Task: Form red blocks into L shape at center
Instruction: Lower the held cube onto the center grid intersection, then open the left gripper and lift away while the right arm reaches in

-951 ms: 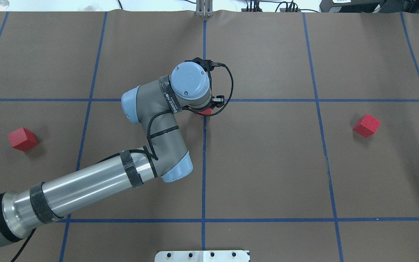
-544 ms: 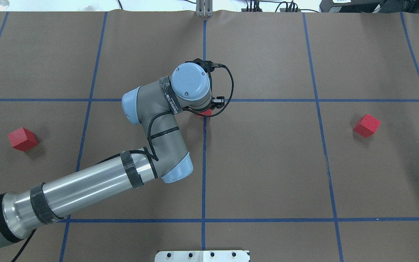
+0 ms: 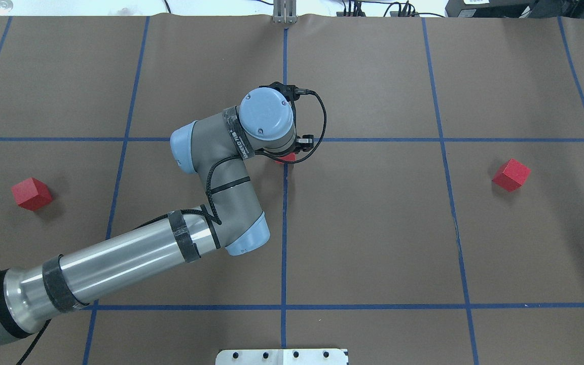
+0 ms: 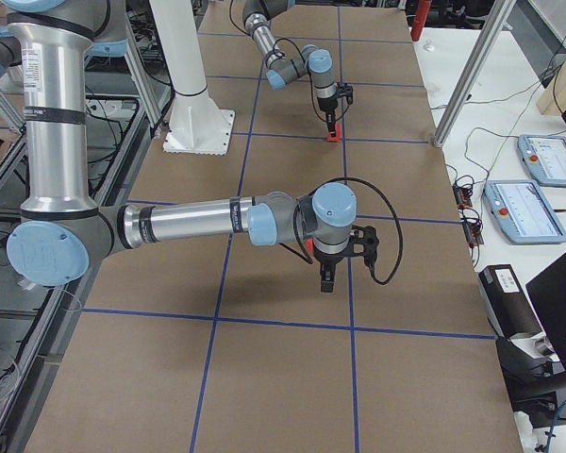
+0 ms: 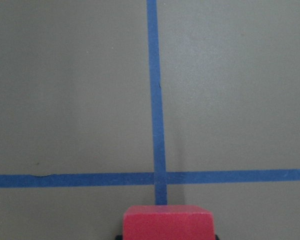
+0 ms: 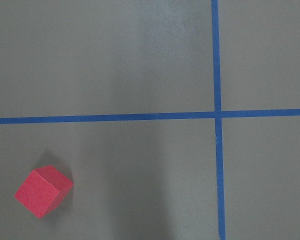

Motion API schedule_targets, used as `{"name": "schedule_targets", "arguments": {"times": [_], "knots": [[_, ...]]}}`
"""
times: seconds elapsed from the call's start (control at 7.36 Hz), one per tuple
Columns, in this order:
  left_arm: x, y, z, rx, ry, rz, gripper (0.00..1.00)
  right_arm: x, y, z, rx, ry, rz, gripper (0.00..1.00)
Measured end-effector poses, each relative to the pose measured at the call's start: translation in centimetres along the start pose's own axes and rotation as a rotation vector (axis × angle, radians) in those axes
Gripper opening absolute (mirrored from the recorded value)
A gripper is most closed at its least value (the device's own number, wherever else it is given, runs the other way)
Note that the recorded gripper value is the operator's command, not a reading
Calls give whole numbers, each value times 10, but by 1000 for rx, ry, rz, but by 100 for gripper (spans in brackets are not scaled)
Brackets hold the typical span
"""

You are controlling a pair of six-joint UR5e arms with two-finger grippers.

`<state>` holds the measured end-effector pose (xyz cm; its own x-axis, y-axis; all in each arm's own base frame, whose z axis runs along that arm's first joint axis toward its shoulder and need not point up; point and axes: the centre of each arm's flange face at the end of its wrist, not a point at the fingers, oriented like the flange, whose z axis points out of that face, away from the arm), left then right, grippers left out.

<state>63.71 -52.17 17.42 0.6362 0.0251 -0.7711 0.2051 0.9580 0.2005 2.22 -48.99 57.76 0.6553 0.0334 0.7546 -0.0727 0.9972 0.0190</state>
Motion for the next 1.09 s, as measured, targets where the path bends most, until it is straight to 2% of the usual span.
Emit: {"name": "schedule_targets", "arguments": {"times": [0.14,0.41,0.54,1.09], "knots": [[0,1,0,-1,-1,0,59,0,0,0,0,0,0,99],[-1,1,1,-2,-3,3,96,0,0,0,0,0,0,99],[-2,1,2,-3,-5,4,99,0,0,0,0,0,0,99],[1,0,-4,1,7,3,99,-8,-5,-6,14,-3,-16,99]]}}
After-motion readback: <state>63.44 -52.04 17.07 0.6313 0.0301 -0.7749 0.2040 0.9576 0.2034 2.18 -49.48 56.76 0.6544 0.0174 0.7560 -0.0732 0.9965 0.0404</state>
